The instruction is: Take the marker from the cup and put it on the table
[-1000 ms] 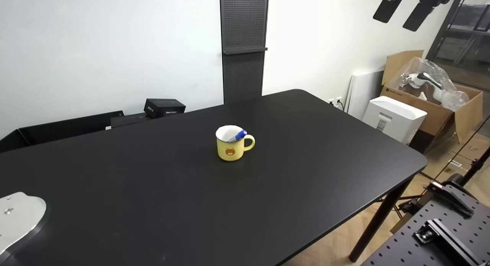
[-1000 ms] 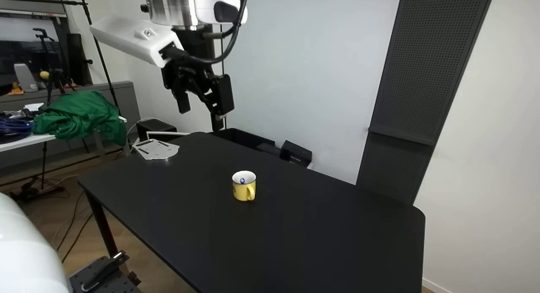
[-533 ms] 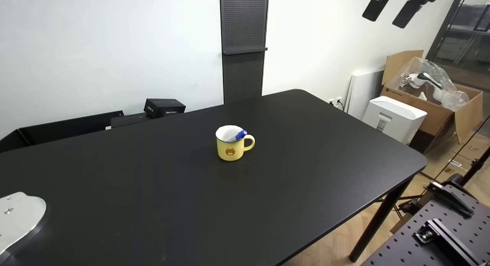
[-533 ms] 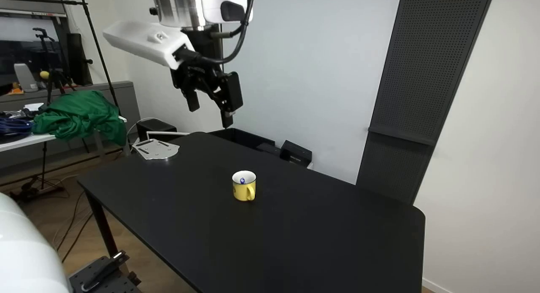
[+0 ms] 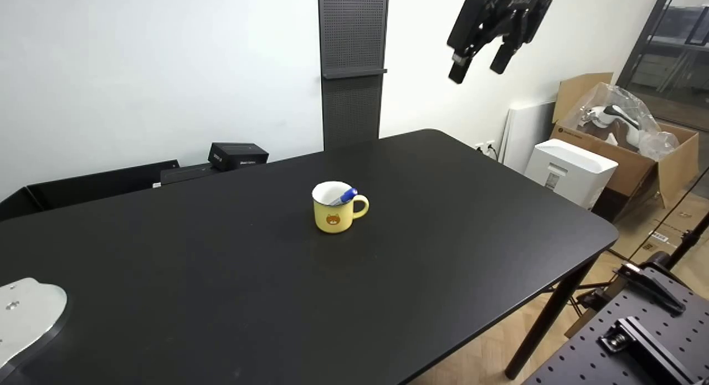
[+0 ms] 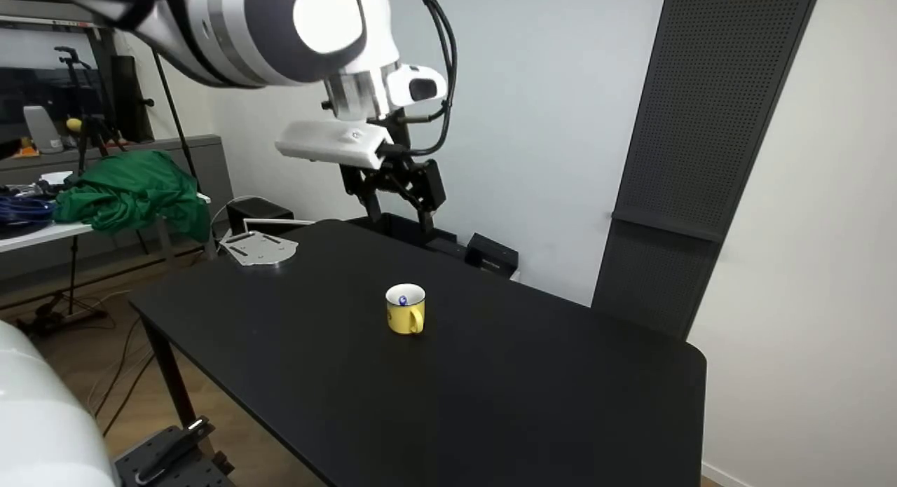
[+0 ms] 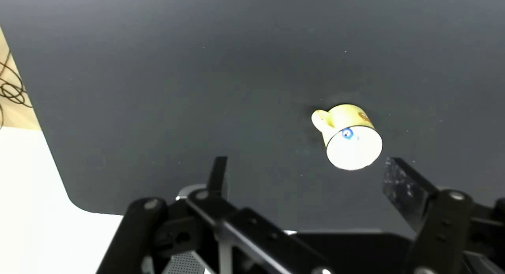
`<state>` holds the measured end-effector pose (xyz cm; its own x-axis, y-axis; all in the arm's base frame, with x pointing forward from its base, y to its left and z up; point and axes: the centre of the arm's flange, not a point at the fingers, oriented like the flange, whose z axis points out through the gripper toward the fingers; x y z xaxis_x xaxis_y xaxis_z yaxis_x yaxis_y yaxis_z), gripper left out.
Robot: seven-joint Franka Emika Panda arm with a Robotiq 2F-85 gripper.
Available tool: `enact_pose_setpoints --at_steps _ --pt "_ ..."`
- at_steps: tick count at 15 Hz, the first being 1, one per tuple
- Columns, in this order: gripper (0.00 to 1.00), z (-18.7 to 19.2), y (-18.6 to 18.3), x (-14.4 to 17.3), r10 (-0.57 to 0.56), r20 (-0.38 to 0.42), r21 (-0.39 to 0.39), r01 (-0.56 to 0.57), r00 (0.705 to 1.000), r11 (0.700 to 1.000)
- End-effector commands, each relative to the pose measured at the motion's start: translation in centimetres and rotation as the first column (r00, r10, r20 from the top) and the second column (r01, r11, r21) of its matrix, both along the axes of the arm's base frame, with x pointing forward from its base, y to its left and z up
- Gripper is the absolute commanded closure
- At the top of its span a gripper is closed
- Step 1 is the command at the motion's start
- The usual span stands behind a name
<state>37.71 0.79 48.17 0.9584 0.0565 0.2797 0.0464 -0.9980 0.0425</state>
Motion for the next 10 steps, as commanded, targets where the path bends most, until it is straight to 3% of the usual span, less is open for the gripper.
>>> enact_pose_setpoints --at_steps 1,6,7,10 --pt "0.00 -3.0 3.5 4.4 0.044 -0.031 -0.101 -0.047 0.999 0.994" --pt "0.00 -6.2 6.8 6.9 0.078 -0.058 -0.094 -0.084 0.995 0.992" --pt "0.00 -6.1 5.7 5.0 0.109 -0.066 -0.088 -0.114 0.992 0.990" --pt "0.00 -6.8 6.3 5.9 0.109 -0.072 -0.082 -0.115 0.991 0.990"
